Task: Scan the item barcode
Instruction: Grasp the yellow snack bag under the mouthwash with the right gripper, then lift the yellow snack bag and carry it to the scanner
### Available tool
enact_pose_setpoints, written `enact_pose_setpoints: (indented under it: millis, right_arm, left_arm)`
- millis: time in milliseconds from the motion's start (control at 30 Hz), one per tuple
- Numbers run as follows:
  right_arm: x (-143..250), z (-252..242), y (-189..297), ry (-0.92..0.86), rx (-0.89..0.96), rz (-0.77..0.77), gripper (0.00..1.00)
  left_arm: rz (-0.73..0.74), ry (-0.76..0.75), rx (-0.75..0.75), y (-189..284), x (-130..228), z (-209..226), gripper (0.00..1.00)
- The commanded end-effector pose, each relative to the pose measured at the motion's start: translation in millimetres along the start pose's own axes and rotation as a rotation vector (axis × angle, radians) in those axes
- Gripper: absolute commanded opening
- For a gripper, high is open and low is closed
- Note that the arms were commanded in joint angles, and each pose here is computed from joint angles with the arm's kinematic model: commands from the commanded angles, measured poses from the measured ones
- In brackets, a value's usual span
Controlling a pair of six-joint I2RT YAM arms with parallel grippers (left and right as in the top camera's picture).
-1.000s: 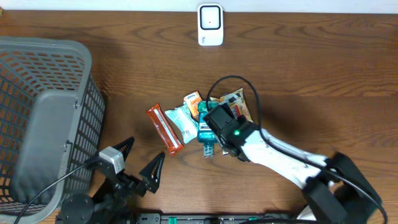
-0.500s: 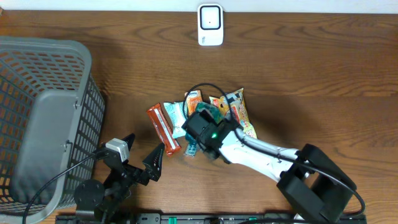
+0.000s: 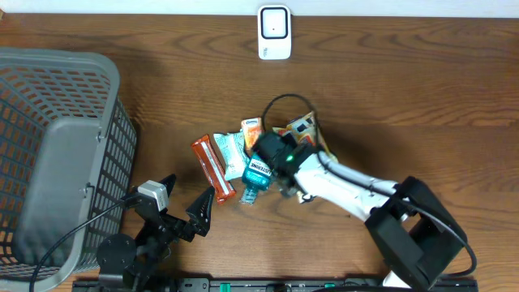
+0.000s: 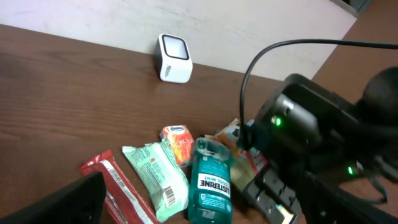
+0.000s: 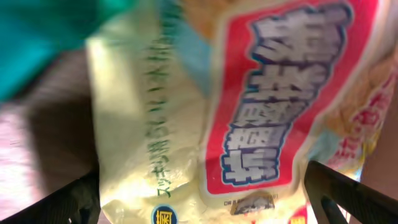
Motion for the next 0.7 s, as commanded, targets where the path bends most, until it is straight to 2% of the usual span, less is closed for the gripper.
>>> enact_pose_setpoints:
  millis: [0, 67, 200, 267, 300, 333, 367, 500, 667]
  right_arm:
    - [27, 7, -26, -0.018, -0.085, 0.187, 0.95]
    - [37, 10, -36, -0.012, -0.094, 0.248, 0.86]
    - [62, 11, -65, 0.028, -0.035, 0.368, 0.6]
    - [72, 11, -76, 0.048, -0.03, 0.423, 0.36]
    - [78, 13, -81, 0.046, -0.045, 0.461, 0.18]
    - [81, 15, -83, 0.041, -0.072, 0.489, 0.05]
    - [83, 18, -81, 0.041, -0.12, 0.52, 0.01]
    - [66, 29, -58, 0.032, -0.343, 0.564, 0.01]
    - [22, 33, 11, 0.011, -0.753, 0.513, 0.01]
  left_arm:
    - [-0.006, 0.0, -0.014, 1, -2, 2, 0.98]
    - [0.004, 0.005, -0.015, 1, 0, 2, 0.98]
    - [0.043, 0.022, -0.021, 1, 9, 3, 0.98]
    - [0.06, 0.029, -0.023, 1, 12, 3, 0.98]
    - [0.069, 0.033, -0.025, 1, 14, 4, 0.98]
    - [0.078, 0.037, -0.026, 1, 16, 4, 0.98]
    - [0.087, 0.041, -0.027, 2, 18, 4, 0.98]
    - [0.122, 0.056, -0.032, 2, 26, 5, 0.98]
    - [0.182, 0.082, -0.041, 4, 38, 6, 0.98]
Point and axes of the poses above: each gripper's point midway between its finger pads, its own y axis back along the fingers, its own z axis along the line the jaws close on, x = y × z, the point moved 4 cm from there along y, back along the fingers, and after that the axes turned 11 degrees about -y, right-handed, at the moved point
